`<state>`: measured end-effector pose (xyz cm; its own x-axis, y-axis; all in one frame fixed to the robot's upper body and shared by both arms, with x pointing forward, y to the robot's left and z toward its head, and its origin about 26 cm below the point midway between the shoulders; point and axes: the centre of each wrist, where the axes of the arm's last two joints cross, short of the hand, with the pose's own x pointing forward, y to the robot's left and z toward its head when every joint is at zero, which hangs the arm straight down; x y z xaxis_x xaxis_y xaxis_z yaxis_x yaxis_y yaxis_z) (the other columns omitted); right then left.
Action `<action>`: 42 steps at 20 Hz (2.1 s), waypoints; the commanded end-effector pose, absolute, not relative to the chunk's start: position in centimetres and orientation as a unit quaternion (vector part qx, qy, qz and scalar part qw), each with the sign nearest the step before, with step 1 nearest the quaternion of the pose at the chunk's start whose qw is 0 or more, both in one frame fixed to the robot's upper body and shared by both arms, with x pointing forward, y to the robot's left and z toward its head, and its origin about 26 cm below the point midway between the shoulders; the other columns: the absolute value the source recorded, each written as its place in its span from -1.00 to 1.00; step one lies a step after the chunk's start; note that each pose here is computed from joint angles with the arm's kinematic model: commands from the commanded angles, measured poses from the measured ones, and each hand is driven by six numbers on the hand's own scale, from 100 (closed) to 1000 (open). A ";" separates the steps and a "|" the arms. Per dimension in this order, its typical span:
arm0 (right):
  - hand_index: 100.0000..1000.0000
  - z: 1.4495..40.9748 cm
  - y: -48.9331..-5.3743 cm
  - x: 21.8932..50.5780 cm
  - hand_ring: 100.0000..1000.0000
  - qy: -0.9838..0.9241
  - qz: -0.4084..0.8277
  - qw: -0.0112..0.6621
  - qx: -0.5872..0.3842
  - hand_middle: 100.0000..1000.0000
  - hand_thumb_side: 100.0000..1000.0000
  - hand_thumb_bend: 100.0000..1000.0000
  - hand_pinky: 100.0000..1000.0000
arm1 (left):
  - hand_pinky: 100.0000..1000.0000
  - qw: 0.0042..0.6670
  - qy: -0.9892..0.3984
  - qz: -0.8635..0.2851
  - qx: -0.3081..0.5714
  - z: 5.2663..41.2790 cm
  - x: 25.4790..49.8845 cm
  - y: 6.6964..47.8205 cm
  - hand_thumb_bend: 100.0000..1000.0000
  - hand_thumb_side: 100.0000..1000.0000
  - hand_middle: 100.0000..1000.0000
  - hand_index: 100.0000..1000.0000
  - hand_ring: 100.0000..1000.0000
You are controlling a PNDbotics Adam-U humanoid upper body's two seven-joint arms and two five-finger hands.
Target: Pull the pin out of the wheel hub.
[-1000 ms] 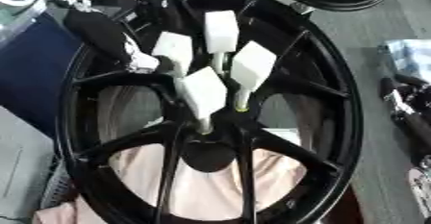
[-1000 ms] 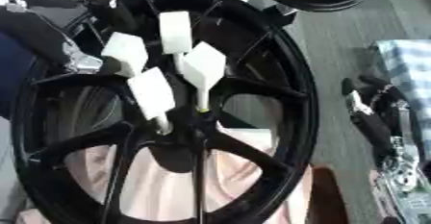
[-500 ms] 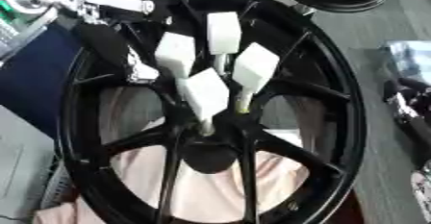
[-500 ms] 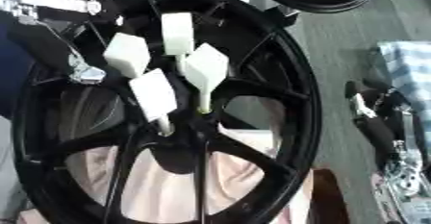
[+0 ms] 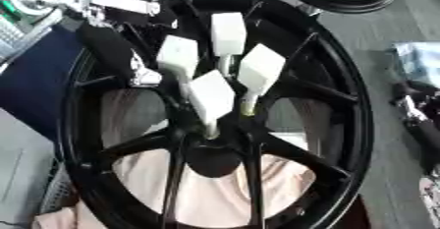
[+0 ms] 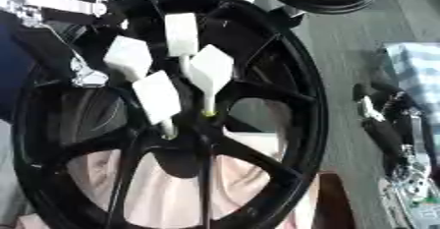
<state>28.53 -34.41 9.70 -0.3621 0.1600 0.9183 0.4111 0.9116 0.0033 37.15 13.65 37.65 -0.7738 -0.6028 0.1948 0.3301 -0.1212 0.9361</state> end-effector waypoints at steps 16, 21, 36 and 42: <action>0.37 10.7 -36.5 27.6 0.15 -0.815 -0.142 0.515 -0.227 -0.12 -0.37 -0.36 0.60 | 0.20 0.459 -0.738 -0.427 0.251 43.5 34.5 36.3 -1.00 -0.84 -0.78 -0.45 -0.28; 0.38 11.2 -36.9 27.5 0.16 -0.817 -0.153 0.501 -0.239 -0.11 -0.38 -0.37 0.60 | 0.26 0.500 -0.733 -0.338 0.313 41.3 34.2 43.3 -1.00 -0.91 -0.62 -0.27 -0.21; 0.38 11.9 -36.1 28.2 0.16 -0.826 -0.144 0.498 -0.220 -0.11 -0.38 -0.37 0.60 | 0.66 0.528 -0.699 -0.240 0.418 29.2 32.4 48.1 -0.35 0.70 0.40 0.63 0.50; 0.37 12.0 -35.9 28.4 0.15 -0.828 -0.140 0.498 -0.214 -0.12 -0.38 -0.38 0.60 | 0.49 0.480 -0.762 -0.195 0.389 29.9 31.5 45.5 -0.89 0.28 0.04 0.35 0.21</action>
